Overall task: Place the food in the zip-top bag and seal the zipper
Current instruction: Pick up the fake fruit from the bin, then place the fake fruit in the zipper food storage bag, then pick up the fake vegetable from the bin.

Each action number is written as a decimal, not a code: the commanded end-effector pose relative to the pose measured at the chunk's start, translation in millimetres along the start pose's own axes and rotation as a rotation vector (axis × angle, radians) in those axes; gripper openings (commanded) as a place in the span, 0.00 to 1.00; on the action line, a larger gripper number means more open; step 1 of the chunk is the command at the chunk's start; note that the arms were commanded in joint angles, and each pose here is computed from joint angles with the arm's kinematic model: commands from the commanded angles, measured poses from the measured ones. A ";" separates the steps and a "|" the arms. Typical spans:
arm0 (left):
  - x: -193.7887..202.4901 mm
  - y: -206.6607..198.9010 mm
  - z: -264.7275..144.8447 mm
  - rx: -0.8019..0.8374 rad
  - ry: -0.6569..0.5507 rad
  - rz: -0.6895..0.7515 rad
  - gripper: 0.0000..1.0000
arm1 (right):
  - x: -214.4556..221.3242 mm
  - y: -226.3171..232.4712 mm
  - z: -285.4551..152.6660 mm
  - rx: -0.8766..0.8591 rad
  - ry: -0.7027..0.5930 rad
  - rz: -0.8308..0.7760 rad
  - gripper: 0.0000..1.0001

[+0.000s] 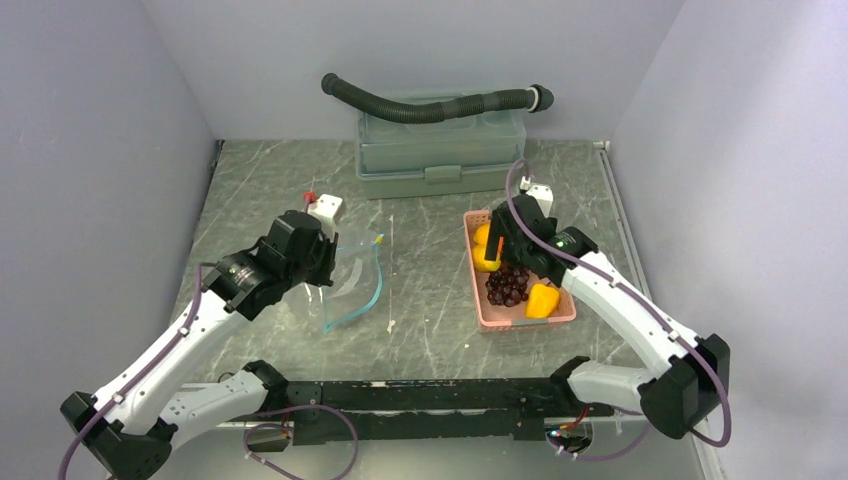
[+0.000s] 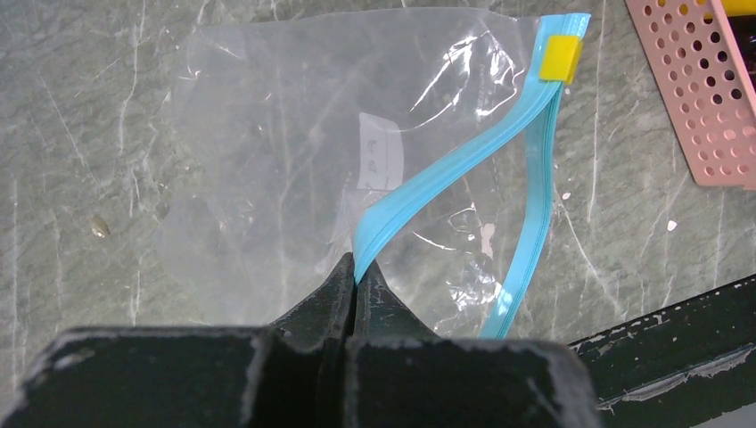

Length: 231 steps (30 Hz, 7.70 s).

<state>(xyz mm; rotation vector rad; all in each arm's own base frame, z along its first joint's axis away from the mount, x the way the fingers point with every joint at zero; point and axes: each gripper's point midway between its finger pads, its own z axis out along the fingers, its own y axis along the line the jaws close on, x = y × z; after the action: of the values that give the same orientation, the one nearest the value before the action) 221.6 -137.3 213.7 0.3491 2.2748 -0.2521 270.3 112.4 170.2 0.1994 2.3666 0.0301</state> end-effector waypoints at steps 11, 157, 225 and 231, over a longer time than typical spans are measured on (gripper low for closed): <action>-6.2 -2.4 -0.5 0.012 -0.034 0.007 0.00 | 12.2 27.4 46.3 -0.099 0.083 0.129 0.79; -11.9 9.4 2.3 -0.025 -0.054 -0.088 0.00 | 34.1 335.3 -45.3 -0.646 -0.030 0.334 0.24; -8.7 18.3 5.4 -0.066 -0.040 -0.087 0.00 | -28.4 60.3 -68.2 -0.186 -0.250 -0.065 0.78; -7.5 17.6 6.3 -0.063 -0.033 -0.085 0.00 | -24.3 21.4 -51.5 -0.060 -0.187 -0.077 0.86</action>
<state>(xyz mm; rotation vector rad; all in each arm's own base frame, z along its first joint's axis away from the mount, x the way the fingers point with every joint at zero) 232.0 -121.8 210.9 0.2265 2.2797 -0.2182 259.0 152.0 226.6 0.0999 2.1378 0.1164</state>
